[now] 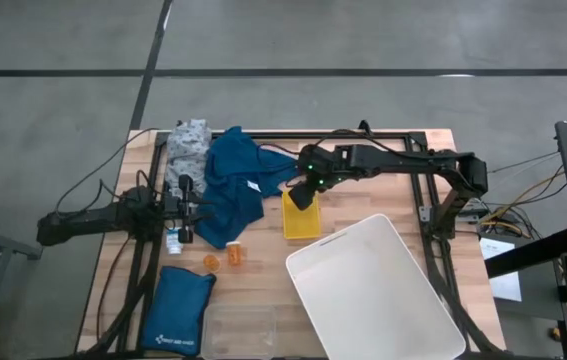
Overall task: Pick & place medical supplies in basket/bin
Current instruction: Put the black bandage into the yellow bin
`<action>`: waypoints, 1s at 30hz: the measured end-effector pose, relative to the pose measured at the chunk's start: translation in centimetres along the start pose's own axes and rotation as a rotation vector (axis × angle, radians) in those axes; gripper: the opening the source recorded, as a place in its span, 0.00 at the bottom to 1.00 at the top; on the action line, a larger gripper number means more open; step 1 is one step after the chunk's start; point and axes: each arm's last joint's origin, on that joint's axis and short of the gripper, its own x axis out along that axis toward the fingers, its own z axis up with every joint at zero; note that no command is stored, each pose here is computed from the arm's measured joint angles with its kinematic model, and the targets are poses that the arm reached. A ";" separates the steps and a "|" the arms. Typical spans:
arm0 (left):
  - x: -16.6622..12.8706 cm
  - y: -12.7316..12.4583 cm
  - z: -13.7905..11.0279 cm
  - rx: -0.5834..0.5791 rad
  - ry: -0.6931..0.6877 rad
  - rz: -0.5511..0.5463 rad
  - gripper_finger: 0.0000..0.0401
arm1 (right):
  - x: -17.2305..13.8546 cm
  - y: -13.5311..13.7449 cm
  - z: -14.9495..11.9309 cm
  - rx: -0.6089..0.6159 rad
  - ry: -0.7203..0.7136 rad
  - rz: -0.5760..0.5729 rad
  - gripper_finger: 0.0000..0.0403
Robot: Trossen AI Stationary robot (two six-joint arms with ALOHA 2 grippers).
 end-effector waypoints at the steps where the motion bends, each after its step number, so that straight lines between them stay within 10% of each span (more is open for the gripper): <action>1: 0.0 0.0 0.0 0.000 0.001 0.000 0.29 | 0.1 0.0 0.1 0.009 -0.005 0.003 0.48; 30: 0.0 0.0 0.0 0.000 0.000 0.000 0.29 | 9.4 -0.4 -1.8 0.009 0.163 -0.110 0.48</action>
